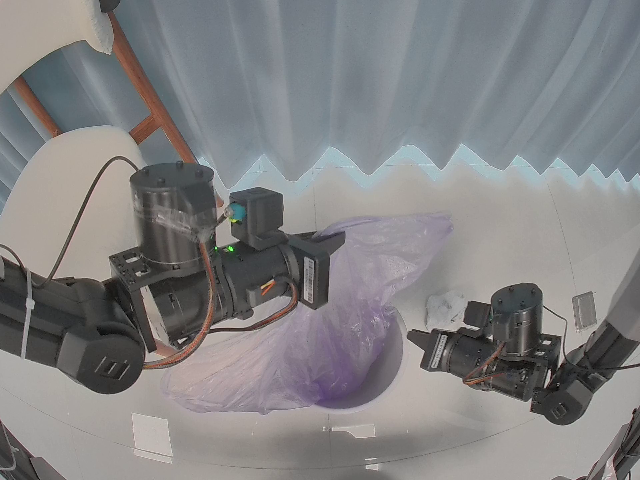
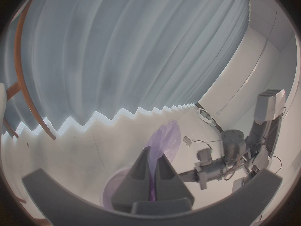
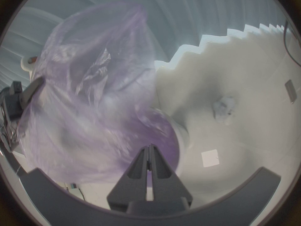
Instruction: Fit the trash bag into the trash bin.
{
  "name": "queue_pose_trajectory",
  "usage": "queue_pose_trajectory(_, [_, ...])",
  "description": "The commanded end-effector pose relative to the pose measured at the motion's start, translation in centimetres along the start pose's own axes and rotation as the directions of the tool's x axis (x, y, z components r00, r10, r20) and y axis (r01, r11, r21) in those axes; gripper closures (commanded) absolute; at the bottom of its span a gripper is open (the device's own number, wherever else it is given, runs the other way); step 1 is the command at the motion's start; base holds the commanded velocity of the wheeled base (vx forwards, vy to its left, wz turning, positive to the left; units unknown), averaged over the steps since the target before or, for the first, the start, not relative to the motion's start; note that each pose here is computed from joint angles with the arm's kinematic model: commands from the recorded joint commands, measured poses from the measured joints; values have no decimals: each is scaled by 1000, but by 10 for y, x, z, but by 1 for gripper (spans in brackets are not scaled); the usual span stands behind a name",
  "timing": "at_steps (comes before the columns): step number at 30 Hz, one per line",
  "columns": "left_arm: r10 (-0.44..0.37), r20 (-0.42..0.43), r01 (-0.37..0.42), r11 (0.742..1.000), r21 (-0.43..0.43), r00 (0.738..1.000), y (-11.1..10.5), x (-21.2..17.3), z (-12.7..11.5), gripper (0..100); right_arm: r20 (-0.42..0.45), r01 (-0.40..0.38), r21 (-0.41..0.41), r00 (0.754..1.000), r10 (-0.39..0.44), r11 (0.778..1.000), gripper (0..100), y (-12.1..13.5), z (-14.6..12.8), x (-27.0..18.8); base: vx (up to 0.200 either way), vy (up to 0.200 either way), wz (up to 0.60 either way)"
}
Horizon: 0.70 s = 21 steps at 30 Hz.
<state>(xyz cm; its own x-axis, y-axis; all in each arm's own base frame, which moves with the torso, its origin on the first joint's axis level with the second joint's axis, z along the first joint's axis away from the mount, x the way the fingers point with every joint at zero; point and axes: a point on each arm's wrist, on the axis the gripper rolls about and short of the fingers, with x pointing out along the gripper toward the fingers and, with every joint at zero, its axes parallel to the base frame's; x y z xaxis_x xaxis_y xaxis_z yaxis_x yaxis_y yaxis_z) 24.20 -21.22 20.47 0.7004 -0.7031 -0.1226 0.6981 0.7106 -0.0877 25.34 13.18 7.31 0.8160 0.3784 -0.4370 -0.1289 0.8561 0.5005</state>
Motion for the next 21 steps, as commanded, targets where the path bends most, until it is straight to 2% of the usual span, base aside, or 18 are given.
queue_pose_trajectory(1, [17,14,-17,1000,-1,1000,1,14,5,100,14,42,-20,999,-42,999,100,-6,0,-43,0,0,0])
queue_pose_trajectory(4, [19,-7,-19,1000,-2,1000,1,19,-2,100,-74,-23,-74,997,18,997,100,8,-26,-55,0,0,0])
queue_pose_trajectory(9, [14,-28,-15,1000,-4,1000,0,25,-9,100,-149,-76,-113,987,58,991,100,21,-45,-52,0,0,0])
queue_pose_trajectory(10, [6,-41,-6,1000,-4,999,-2,30,-14,100,-185,-99,-135,980,74,986,100,27,-56,-44,0,0,0])
queue_pose_trajectory(17, [-38,-74,38,999,0,997,-19,56,-28,100,-191,-243,-176,959,209,954,100,57,-95,-4,0,0,0])
queue_pose_trajectory(20, [-32,-67,31,999,-13,997,-28,60,-29,100,-213,-311,-190,939,270,931,100,71,-115,2,0,0,0])
queue_pose_trajectory(21, [-32,-67,31,999,-13,997,-28,60,-29,100,-213,-311,-190,939,270,931,100,71,-115,2,0,0,0])
